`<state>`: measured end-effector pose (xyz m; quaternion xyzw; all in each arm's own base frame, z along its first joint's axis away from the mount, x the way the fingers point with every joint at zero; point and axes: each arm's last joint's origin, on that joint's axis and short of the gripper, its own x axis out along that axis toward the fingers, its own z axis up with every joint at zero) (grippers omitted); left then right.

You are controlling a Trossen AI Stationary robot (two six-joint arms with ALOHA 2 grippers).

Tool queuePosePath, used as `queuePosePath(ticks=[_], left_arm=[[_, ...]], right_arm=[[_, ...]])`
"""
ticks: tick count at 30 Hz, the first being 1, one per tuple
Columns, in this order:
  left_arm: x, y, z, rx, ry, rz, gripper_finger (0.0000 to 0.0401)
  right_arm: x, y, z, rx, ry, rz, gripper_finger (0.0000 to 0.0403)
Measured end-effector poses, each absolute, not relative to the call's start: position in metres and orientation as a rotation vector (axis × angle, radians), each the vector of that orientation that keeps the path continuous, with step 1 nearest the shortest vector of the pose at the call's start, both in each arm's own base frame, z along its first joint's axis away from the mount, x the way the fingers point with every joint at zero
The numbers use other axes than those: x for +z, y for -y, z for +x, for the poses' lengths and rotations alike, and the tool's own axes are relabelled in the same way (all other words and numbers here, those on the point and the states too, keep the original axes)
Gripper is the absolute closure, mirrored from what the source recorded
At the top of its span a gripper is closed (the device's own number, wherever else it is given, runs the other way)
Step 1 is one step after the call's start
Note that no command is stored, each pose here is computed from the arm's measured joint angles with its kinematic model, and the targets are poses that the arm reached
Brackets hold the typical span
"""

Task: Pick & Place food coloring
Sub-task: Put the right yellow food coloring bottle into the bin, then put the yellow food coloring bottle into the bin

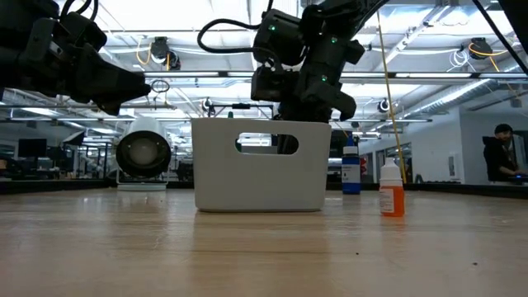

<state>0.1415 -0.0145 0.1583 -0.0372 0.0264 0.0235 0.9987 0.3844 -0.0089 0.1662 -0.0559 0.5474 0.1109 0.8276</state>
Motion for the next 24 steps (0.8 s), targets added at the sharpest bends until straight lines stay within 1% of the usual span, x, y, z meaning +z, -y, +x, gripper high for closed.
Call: queuePosePath(ticks=[7,9,12,15,19,24], left_arm=[[0.158,0.015,0.141,0.047,-0.053,-0.074,0.0283],[0.158,0.014,0.142,0.047,-0.053,-0.074,0.0283],[0.158,0.014,0.141,0.047,-0.052,-0.074,0.0283],[0.158,0.015,0.141,0.047,-0.053,-0.074,0.0283],[0.158,0.014,0.142,0.047,-0.053,-0.074,0.0283],[0.158,0.014,0.142,0.047,-0.053,-0.074,0.0283]], right_arm=[[0.166,0.009,0.385,0.234,-1.16,-0.12,0.0363],[0.166,0.008,0.385,0.23,-1.161,-0.117,0.0338],[0.166,0.008,0.384,0.222,-1.167,-0.104,0.0289],[0.164,0.008,0.383,0.21,-1.18,-0.083,0.0257],[0.171,0.005,0.383,0.207,-1.152,-0.094,0.0238],[0.197,-0.004,0.379,0.183,-1.067,-0.165,0.0241]])
